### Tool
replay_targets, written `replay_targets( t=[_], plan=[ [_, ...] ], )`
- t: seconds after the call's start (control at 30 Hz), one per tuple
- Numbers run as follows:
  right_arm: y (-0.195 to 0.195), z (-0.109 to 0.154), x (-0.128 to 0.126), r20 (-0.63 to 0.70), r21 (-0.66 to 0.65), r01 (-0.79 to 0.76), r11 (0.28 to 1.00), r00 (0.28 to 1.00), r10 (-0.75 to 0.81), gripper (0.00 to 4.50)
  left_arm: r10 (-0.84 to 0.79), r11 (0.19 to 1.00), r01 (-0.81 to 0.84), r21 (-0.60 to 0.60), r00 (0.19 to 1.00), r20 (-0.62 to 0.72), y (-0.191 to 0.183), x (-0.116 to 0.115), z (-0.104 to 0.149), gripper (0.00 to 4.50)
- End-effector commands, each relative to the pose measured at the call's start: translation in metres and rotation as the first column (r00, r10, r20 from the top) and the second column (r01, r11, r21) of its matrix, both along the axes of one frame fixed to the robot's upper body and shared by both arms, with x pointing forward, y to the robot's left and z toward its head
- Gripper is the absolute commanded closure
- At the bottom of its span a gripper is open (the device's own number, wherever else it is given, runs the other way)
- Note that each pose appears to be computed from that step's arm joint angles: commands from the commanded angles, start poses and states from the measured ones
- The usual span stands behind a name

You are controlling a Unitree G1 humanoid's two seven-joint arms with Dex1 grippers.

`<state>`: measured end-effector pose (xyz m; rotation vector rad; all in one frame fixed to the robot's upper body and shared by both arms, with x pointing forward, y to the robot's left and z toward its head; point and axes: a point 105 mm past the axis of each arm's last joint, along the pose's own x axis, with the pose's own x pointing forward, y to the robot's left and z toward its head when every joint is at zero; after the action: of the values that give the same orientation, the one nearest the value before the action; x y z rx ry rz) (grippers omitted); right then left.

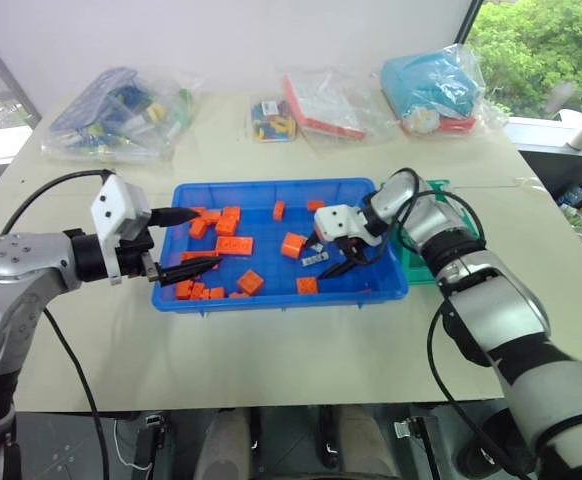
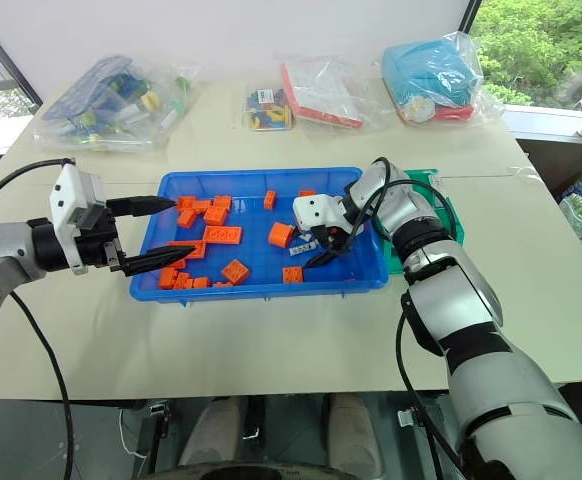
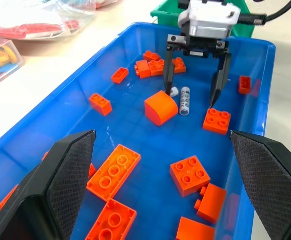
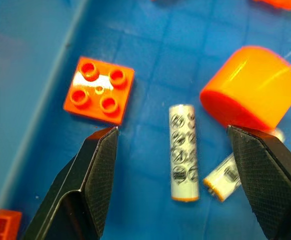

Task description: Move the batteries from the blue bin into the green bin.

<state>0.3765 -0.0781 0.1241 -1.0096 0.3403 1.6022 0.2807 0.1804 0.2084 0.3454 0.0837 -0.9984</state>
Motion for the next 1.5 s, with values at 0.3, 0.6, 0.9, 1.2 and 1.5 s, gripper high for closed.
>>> replay_targets(
  t=[0.3, 0.6, 0.9, 1.2, 1.5],
  plan=[
    [0.0, 0.005, -0.001, -0.017, 0.056, 0.023, 0.998, 1.0, -0.022, 4.49, -0.051, 0.998, 0.05, 0.038, 0.999, 0.012, -0.001, -0.005, 0.006, 0.0],
    [-0.032, 0.094, 0.007, -0.012, 0.35, 0.341, 0.873, 0.933, -0.359, 4.49, -0.127, 0.992, 0.127, 0.027, 0.992, -0.02, -0.009, -0.012, 0.006, 0.0],
    [-0.151, 0.131, 0.006, 0.019, 0.459, 0.756, 0.467, 0.516, -0.856, 4.49, -0.149, 0.989, 0.149, -0.004, 0.988, -0.029, -0.011, -0.011, 0.007, 0.0],
    [-0.169, 0.106, -0.015, 0.053, 0.4, 0.813, 0.423, 0.44, -0.896, 3.44, -0.168, 0.986, 0.168, 0.011, 0.986, -0.014, -0.012, 0.008, 0.008, 0.0],
    [-0.113, 0.131, -0.014, 0.025, 0.452, 0.706, 0.544, 0.6, -0.799, 1.64, -0.181, 0.983, 0.181, 0.015, 0.984, -0.002, -0.015, 0.008, 0.012, 0.0]
  ],
)
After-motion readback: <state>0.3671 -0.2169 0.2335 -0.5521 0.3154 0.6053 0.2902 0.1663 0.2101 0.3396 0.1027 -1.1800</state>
